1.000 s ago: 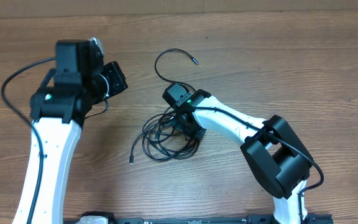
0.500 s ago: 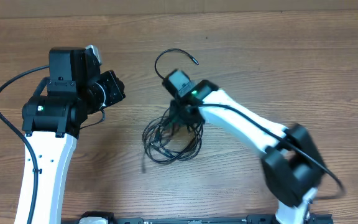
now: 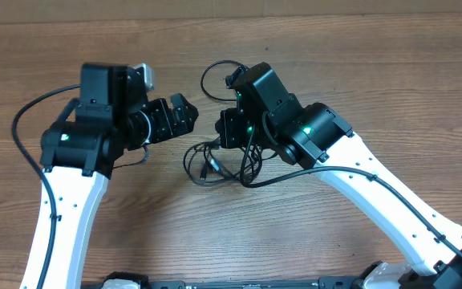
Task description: Untangle cables
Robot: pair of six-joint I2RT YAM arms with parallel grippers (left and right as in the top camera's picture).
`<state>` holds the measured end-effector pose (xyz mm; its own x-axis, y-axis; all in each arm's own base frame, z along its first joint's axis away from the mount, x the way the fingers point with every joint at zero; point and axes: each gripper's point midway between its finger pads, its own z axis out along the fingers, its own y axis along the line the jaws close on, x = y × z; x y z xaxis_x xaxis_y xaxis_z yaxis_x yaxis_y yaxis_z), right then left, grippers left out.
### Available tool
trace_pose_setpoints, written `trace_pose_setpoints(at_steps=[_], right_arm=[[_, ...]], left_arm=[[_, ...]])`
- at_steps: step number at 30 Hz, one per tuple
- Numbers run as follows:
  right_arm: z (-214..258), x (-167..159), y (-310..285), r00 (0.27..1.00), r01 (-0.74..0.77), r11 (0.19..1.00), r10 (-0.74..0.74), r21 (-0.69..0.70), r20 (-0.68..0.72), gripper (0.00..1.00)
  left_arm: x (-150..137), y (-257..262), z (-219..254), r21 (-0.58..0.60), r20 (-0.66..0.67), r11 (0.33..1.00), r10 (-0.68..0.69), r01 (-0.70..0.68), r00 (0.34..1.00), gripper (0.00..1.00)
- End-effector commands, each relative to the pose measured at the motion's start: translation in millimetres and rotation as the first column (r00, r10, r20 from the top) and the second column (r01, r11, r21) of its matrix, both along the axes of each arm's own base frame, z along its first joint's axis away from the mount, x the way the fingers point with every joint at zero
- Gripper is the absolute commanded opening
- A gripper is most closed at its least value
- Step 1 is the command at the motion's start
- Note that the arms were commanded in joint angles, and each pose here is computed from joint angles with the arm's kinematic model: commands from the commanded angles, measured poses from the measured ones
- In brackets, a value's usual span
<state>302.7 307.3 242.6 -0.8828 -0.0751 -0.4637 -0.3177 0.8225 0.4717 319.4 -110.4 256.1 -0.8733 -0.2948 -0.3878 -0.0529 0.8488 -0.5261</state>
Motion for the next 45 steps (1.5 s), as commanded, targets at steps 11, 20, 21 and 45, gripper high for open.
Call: trace_pose_setpoints(at_steps=[11,20,21,45], right_arm=[[40,-8,4,0.993,-0.076,0.993,0.067,0.087,0.099,0.04],[58,-7,5,0.987,-0.082,0.989,0.063,0.126,0.148,0.04],[57,-8,5,0.987,-0.081,0.989,0.063,0.124,0.146,0.04],[56,-8,4,0.988,-0.080,0.990,0.063,0.120,0.141,0.04]], left_arm=[[-15,-13,-71,0.020,-0.217,0.998,-0.059,0.065,0.974,0.87],[-26,-18,-90,-0.016,-0.276,0.998,-0.070,0.069,0.958,0.80],[-27,-18,-91,-0.027,-0.289,0.998,-0.057,0.051,0.956,0.80],[-35,-45,-77,-0.225,-0.660,0.854,0.220,-0.469,0.718,0.47]])
